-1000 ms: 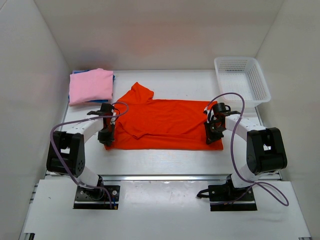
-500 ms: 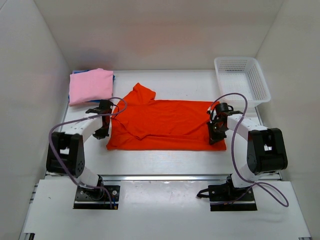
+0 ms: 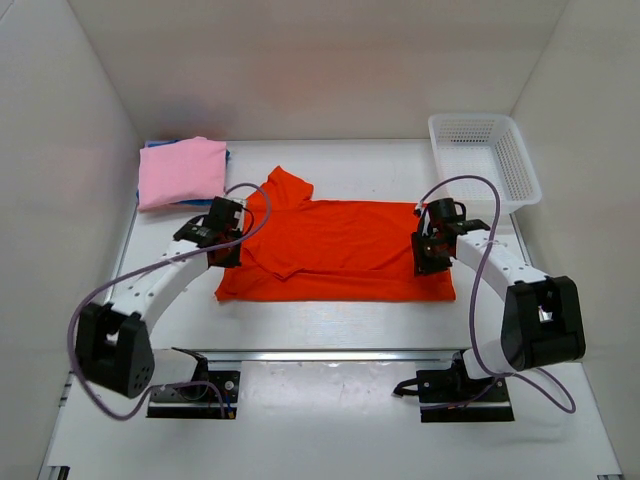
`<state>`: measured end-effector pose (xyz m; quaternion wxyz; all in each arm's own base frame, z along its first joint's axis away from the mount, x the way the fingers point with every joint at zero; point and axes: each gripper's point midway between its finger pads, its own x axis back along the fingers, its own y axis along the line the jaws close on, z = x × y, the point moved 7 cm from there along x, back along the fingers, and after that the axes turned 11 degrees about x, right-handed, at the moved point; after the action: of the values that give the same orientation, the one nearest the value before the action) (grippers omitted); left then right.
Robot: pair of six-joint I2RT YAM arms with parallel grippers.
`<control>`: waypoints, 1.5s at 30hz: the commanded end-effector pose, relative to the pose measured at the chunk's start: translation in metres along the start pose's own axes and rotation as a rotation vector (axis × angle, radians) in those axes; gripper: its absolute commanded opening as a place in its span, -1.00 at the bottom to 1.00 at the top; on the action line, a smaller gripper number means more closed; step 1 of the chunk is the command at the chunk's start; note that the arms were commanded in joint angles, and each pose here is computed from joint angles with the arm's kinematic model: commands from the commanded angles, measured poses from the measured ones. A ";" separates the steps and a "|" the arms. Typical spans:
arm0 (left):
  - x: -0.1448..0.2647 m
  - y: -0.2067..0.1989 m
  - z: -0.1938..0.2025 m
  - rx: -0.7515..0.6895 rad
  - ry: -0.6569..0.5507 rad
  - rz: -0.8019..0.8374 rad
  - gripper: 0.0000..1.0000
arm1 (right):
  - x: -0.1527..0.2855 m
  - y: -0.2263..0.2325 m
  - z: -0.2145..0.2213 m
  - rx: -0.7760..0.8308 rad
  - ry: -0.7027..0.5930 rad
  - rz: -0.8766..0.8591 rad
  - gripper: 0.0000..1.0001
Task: Fold and stack the t-shirts
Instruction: Grap the side of the flattened tshirt furthest away from the robot with both arms
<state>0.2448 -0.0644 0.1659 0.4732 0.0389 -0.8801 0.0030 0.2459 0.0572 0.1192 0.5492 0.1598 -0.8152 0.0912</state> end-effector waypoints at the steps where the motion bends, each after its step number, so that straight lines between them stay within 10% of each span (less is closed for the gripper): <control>1: -0.023 -0.018 0.014 0.052 0.075 0.064 -0.73 | 0.004 0.005 -0.016 -0.048 -0.065 0.004 -0.50; 13: -0.072 -0.014 0.060 -0.018 0.269 -0.025 -0.67 | -0.036 -0.014 0.007 -0.153 -0.061 0.013 -0.42; 45: -0.043 0.028 0.066 -0.076 0.344 -0.063 -0.91 | -0.038 0.016 0.049 -0.157 0.167 -0.036 -0.38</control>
<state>0.2206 -0.0496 0.0851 0.6153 0.0409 -0.7866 -0.0300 0.2479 0.0611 0.0829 0.5613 0.1182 -0.8184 0.0347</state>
